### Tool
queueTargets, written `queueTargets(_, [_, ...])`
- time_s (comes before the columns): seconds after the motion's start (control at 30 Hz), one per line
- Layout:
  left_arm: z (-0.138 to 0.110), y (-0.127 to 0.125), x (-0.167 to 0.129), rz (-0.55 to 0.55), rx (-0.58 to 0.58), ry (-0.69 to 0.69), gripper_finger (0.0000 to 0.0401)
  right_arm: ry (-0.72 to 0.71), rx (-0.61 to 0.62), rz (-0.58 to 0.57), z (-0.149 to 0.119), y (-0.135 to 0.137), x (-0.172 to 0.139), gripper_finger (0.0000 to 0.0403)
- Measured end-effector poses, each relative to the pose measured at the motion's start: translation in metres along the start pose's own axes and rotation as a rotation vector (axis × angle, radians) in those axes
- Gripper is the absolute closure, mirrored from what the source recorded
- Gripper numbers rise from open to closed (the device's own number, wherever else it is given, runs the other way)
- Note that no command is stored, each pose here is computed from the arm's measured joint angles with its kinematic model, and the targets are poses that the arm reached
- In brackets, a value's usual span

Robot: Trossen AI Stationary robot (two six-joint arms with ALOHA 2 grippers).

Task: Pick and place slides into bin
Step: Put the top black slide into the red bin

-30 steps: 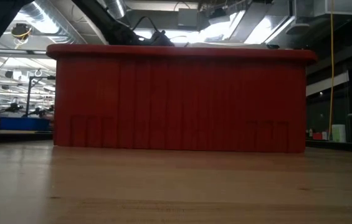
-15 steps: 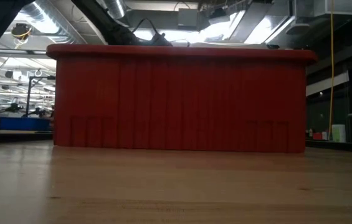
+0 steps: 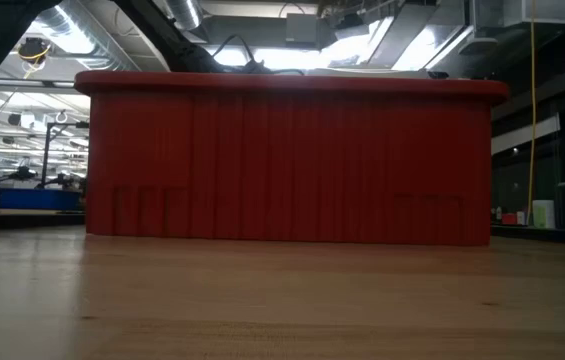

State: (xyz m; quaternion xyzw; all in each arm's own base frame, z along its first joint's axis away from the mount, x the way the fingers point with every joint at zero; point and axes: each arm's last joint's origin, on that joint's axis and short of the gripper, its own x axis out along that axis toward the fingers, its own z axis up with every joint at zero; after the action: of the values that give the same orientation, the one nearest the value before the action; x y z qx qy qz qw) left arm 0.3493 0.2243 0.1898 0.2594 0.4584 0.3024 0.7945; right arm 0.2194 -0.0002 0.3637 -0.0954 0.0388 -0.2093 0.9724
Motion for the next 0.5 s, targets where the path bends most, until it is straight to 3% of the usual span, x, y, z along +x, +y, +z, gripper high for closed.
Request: queueTargets(0.5, [-0.0028,0.0022,0.0015,-0.003,-0.039,0.009,0.0316,0.001,0.051,0.001,-0.0002,0.0001,0.0001,0.0399])
